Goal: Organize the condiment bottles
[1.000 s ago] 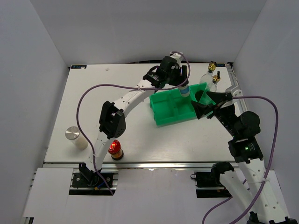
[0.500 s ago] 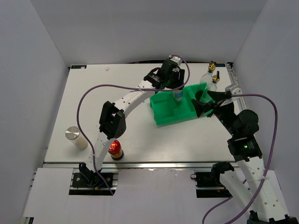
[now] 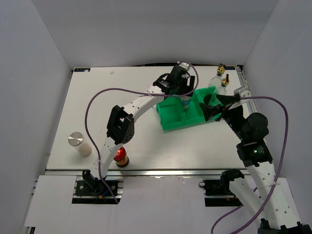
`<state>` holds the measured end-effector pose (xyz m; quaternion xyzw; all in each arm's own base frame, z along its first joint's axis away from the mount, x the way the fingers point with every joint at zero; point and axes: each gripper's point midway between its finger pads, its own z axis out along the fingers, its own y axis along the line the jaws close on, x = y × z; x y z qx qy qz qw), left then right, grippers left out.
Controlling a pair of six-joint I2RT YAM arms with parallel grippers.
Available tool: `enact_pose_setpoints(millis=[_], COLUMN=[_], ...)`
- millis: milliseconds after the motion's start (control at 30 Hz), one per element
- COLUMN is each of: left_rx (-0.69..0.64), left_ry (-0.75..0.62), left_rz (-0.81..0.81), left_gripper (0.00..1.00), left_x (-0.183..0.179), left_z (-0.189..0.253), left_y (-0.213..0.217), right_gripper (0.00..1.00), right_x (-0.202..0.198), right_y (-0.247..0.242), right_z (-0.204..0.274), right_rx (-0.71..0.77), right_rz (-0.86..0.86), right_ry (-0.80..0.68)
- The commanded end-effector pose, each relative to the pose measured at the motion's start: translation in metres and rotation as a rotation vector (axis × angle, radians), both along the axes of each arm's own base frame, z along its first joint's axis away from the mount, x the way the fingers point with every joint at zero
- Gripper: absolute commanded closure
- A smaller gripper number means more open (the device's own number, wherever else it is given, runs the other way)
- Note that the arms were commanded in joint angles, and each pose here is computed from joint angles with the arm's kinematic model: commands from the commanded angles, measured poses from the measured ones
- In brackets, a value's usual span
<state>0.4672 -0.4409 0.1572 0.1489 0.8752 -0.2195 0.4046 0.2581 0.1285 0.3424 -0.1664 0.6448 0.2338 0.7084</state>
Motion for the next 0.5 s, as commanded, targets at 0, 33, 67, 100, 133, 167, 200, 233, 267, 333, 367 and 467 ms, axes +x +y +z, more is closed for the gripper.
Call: enact_pose_setpoints(millis=[0, 33, 67, 100, 133, 167, 200, 233, 267, 333, 367, 467], left_rx=[-0.066, -0.069, -0.074, -0.081, -0.089, -0.094, -0.1, -0.105, -0.107, -0.116, -0.1, -0.052], left_ry=[-0.103, -0.105, -0.111, -0.115, -0.124, -0.134, -0.139, -0.147, -0.155, -0.179, -0.198, -0.244], left_rz=[0.03, 0.029, 0.029, 0.028, 0.03, 0.032, 0.032, 0.031, 0.03, 0.03, 0.043, 0.089], left_gripper=[0.05, 0.02, 0.02, 0.02, 0.02, 0.02, 0.02, 0.02, 0.02, 0.02, 0.02, 0.02], left_x=[0.013, 0.013, 0.013, 0.012, 0.013, 0.013, 0.013, 0.012, 0.011, 0.007, 0.007, -0.005], left_z=[0.046, 0.047, 0.051, 0.055, 0.06, 0.067, 0.071, 0.078, 0.083, 0.106, 0.114, 0.147], left_y=[-0.004, -0.004, -0.004, -0.004, -0.004, -0.004, -0.003, -0.003, -0.001, 0.005, 0.011, 0.041], right_gripper=[0.11, 0.11, 0.11, 0.11, 0.11, 0.1, 0.1, 0.11, 0.11, 0.11, 0.11, 0.11], right_x=[0.002, 0.002, 0.002, 0.002, 0.002, 0.002, 0.002, 0.001, 0.0, -0.005, -0.008, -0.018], right_y=[0.0, 0.0, 0.001, 0.001, 0.002, 0.003, 0.003, 0.005, 0.007, 0.015, 0.018, 0.036], right_z=[0.006, 0.005, 0.005, 0.005, 0.004, 0.004, 0.005, 0.004, 0.004, 0.004, 0.006, 0.004], right_rx=[0.007, 0.005, 0.004, 0.005, 0.003, 0.001, -0.003, -0.008, -0.014, -0.039, -0.048, -0.065], right_rz=[-0.007, -0.004, -0.001, 0.002, 0.007, 0.01, 0.012, 0.026, 0.039, 0.094, 0.123, 0.242], right_ry=[-0.022, -0.018, -0.017, -0.016, -0.012, -0.004, -0.005, -0.001, -0.001, -0.004, -0.009, 0.004])
